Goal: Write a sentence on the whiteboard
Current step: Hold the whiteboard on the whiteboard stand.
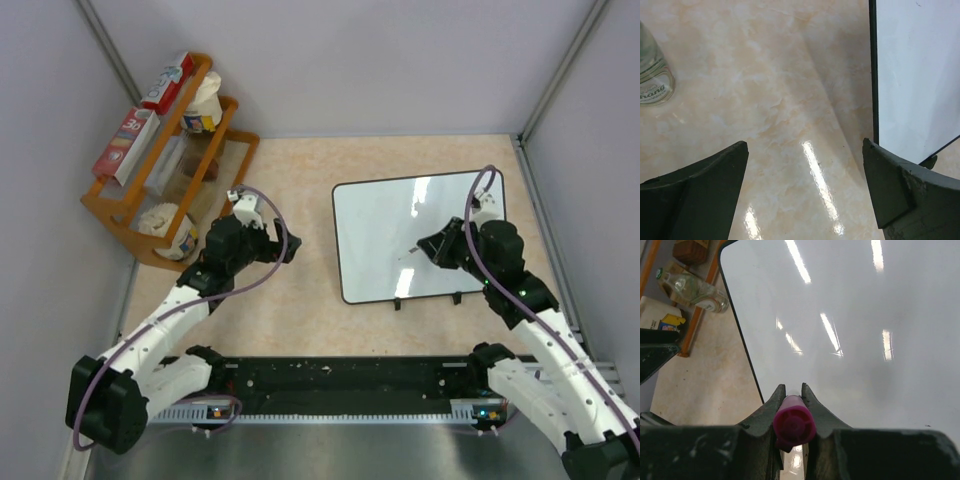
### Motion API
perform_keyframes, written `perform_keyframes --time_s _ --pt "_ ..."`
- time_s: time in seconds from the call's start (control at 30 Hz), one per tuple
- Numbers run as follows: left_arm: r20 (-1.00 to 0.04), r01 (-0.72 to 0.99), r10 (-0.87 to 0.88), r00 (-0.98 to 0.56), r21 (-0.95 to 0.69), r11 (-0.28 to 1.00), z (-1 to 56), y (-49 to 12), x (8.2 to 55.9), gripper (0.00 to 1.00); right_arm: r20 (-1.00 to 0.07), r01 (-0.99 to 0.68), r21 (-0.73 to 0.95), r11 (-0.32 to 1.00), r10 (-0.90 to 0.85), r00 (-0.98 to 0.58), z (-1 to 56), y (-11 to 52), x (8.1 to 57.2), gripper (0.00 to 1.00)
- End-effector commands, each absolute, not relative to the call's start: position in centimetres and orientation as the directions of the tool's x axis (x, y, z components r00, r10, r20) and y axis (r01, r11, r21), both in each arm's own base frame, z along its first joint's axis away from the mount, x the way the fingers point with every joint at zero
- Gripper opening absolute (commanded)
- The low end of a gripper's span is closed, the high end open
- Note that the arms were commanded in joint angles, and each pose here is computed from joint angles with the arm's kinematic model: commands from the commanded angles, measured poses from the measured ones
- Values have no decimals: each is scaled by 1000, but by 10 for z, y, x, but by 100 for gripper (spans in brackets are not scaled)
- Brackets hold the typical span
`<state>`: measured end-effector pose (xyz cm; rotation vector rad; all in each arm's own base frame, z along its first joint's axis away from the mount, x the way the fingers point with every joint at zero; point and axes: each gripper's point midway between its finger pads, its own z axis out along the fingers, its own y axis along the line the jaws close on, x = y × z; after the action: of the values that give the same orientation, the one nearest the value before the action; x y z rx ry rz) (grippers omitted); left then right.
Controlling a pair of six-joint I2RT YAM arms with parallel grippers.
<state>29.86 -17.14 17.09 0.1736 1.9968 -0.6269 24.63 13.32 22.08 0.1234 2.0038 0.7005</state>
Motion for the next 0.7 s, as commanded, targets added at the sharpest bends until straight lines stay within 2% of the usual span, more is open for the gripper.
perform_keyframes --time_s 0.0,0.07,0.2,0.37,0.67 --pt "-863 341 -139 -485 -333 879 167 -159 295 99 -820 -255 513 820 381 -427 263 138 271 0" --pt "-857 371 -136 -497 -352 859 166 -166 293 99 -819 -251 498 830 356 -449 257 141 282 0" --pt "-826 497 -134 -548 -450 742 171 -199 282 99 -836 -269 459 847 309 -453 261 145 294 0" --pt "-780 520 -151 -608 -534 666 174 -213 268 99 -850 -314 433 845 267 -453 259 148 291 0" --pt "-860 423 -190 -474 -412 807 191 -170 270 99 -869 -336 453 826 325 -373 260 141 272 0"
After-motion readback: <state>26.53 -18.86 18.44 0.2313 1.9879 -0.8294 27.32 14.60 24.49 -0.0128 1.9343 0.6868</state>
